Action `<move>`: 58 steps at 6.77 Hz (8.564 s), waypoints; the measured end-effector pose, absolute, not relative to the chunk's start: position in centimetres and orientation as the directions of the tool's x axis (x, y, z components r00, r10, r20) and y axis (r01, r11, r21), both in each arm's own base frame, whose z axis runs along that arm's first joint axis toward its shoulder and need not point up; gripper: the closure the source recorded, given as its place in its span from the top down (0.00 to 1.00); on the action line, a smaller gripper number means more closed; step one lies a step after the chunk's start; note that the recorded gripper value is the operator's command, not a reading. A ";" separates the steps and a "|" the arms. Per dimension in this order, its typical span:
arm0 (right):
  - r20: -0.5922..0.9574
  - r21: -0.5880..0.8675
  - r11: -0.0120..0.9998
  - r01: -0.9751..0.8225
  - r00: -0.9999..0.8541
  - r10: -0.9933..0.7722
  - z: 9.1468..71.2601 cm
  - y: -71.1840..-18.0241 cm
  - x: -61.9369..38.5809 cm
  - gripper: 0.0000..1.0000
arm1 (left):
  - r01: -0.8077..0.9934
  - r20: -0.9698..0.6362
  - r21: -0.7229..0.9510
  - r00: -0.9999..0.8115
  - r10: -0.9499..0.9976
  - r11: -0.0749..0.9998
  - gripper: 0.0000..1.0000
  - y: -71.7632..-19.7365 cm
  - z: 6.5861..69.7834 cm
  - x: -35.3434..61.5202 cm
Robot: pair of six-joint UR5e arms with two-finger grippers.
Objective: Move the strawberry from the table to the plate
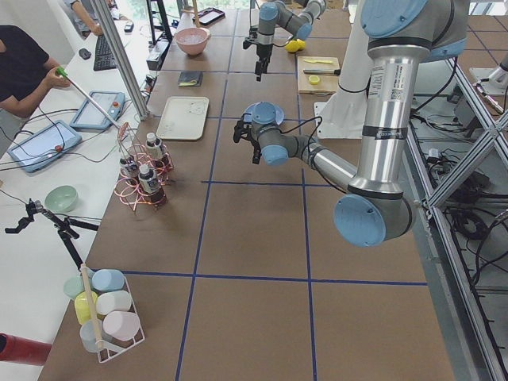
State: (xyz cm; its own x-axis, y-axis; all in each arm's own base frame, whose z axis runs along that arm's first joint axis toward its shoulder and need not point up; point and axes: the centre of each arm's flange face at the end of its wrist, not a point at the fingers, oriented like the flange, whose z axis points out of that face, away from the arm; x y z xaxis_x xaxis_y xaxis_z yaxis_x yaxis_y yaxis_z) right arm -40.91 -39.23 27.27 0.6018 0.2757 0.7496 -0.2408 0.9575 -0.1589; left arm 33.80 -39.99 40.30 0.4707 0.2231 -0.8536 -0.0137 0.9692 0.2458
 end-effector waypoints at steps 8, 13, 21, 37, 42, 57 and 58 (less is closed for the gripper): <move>0.692 0.083 0.994 0.072 0.713 -0.109 50.9 -43.4 -8.4 1.00 | -0.140 -0.604 0.376 0.712 0.357 0.916 1.00 -45.5 56.3 2.8; 0.705 0.118 0.988 0.102 0.692 -0.156 59.4 -43.6 0.7 1.00 | -0.120 -0.731 0.108 0.663 0.161 0.987 1.00 -44.7 59.0 -4.7; 0.708 0.115 0.989 0.096 0.690 -0.150 61.4 -43.1 2.4 1.00 | -0.136 -0.699 0.056 0.702 0.136 0.989 1.00 -47.8 60.0 -4.7; 0.719 0.127 0.988 0.088 0.678 -0.153 60.3 -43.4 2.2 1.00 | -0.121 -0.687 0.109 0.709 0.163 0.987 1.00 -42.9 63.2 -5.2; 0.702 0.132 0.987 0.093 0.694 -0.160 60.3 -43.2 2.3 1.00 | -0.119 -0.686 0.108 0.709 0.161 0.987 1.00 -42.9 63.1 -5.3; 0.710 0.119 0.989 0.091 0.689 -0.149 60.6 -43.2 2.2 1.00 | -0.117 -0.706 0.124 0.687 0.170 0.985 1.00 -43.5 62.3 -5.0; 0.709 0.119 0.989 0.091 0.689 -0.149 60.6 -43.3 2.2 1.00 | -0.117 -0.706 0.125 0.687 0.171 0.985 1.00 -43.5 62.2 -5.0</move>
